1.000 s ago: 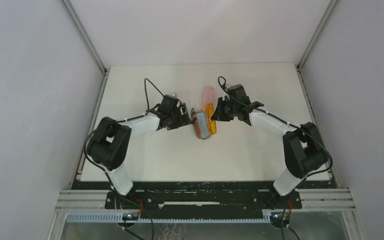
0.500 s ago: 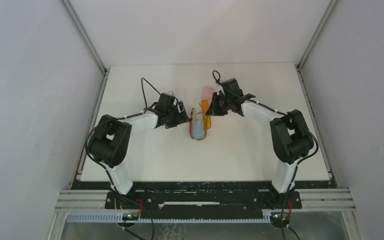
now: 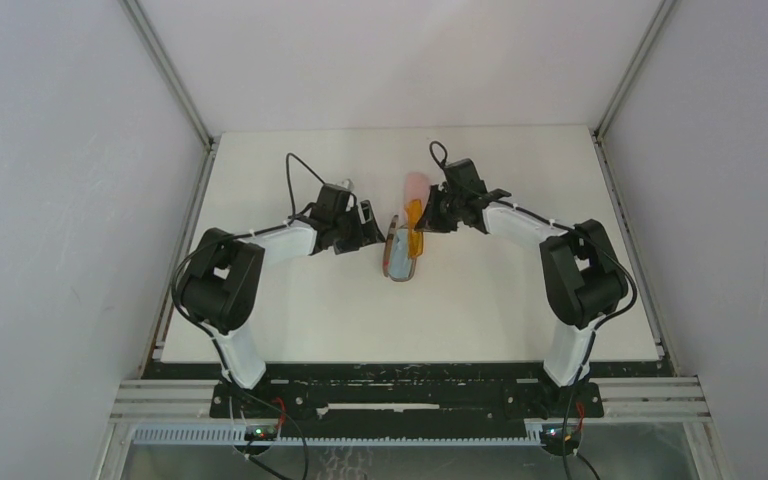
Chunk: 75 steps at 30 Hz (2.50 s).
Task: Organize the sunglasses
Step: Place the sunglasses in the sunglasses case.
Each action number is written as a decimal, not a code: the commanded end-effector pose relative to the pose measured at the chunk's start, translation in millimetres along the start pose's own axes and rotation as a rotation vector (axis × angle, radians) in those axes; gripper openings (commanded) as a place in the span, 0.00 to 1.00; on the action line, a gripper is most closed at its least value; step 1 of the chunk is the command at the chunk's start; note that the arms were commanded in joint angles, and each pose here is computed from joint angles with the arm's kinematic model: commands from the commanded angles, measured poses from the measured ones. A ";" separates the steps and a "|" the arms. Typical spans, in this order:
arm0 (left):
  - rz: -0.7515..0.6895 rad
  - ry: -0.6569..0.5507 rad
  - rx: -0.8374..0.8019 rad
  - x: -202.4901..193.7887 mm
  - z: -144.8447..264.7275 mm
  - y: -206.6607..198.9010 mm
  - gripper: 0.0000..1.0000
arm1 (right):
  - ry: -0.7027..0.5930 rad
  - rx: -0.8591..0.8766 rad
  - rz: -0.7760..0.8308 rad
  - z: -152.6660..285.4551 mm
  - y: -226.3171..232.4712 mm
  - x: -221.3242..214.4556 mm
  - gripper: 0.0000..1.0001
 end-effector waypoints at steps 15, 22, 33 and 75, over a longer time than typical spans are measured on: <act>-0.066 -0.051 -0.099 12.8 8.3 -22.2 0.77 | -0.085 0.030 -0.122 15.1 14.7 -4.1 0.00; -0.076 -0.055 -0.099 11.0 10.3 -23.7 0.77 | -0.071 0.037 -0.136 10.9 20.0 -11.1 0.00; -0.083 -0.059 -0.111 6.7 13.9 -24.7 0.77 | -0.058 0.043 -0.177 -0.2 25.9 -19.7 0.00; -0.087 -0.051 -0.121 3.1 14.2 -25.2 0.77 | 0.004 -0.021 -0.178 -19.1 6.5 -36.9 0.00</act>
Point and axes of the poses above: each gripper's point midway between its finger pads, its own z axis back along the fingers, its own y axis along the line the jaws close on, x = y × z, the point moved 3 cm from there along z, back along the fingers, and after that the axes turned 3 degrees about z, right-handed, at the moved point
